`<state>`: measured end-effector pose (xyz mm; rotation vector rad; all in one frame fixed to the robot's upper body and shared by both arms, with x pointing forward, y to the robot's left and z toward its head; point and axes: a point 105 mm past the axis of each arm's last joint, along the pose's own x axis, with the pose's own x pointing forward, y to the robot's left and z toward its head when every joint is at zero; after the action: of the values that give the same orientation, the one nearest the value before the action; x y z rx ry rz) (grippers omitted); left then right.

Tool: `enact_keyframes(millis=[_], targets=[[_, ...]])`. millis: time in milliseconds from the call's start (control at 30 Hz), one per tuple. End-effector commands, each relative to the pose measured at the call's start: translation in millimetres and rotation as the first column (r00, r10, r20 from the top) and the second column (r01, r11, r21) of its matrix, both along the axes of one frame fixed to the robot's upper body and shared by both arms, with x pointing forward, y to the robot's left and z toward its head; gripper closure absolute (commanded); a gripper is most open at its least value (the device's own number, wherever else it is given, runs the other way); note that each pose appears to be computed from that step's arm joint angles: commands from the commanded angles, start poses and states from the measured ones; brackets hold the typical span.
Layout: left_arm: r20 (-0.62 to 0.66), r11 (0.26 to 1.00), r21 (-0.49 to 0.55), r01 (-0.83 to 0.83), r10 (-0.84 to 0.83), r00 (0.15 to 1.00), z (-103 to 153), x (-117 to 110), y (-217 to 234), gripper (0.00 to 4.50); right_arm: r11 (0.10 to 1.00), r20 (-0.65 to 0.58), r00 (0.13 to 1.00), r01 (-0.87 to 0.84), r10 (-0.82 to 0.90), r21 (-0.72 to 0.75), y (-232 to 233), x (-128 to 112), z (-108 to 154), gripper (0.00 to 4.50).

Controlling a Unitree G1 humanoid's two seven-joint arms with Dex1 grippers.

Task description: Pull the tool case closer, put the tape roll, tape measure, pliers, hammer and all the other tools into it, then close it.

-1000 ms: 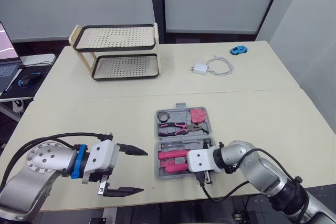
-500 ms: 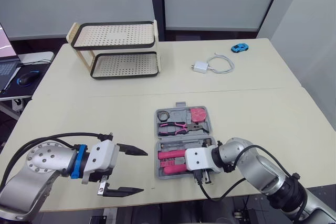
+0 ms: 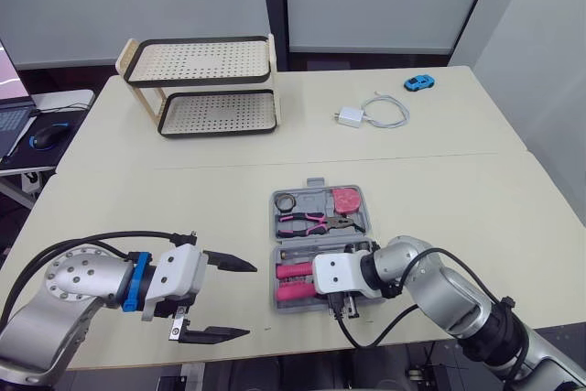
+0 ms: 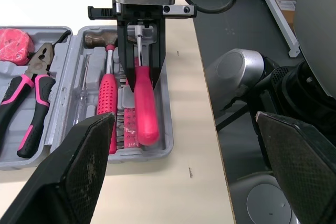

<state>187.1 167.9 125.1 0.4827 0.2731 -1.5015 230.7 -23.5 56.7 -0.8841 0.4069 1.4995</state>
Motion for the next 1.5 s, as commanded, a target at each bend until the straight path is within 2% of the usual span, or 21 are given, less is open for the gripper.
enact_keyframes(millis=[33, 1033, 1500], targets=[[0.020, 1.000, 0.005, 0.009, -0.009, 1.000, 5.2, -1.1, 1.9, 0.00, 0.999, 0.019, 0.999, -0.036, 0.035, 0.024, 6.1, -3.6, 12.7, 3.88], [0.014, 1.000, 0.004, 0.008, -0.008, 1.000, 3.3, -2.0, 3.2, 0.00, 0.999, 0.011, 0.999, -0.040, 0.040, -0.020, 0.4, -4.0, 3.7, 3.88], [0.009, 1.000, 0.005, 0.005, -0.005, 1.000, 2.1, -4.0, 4.0, 0.00, 1.000, 0.014, 1.000, -0.025, 0.025, 0.001, 7.1, -3.9, 9.9, 3.88]])
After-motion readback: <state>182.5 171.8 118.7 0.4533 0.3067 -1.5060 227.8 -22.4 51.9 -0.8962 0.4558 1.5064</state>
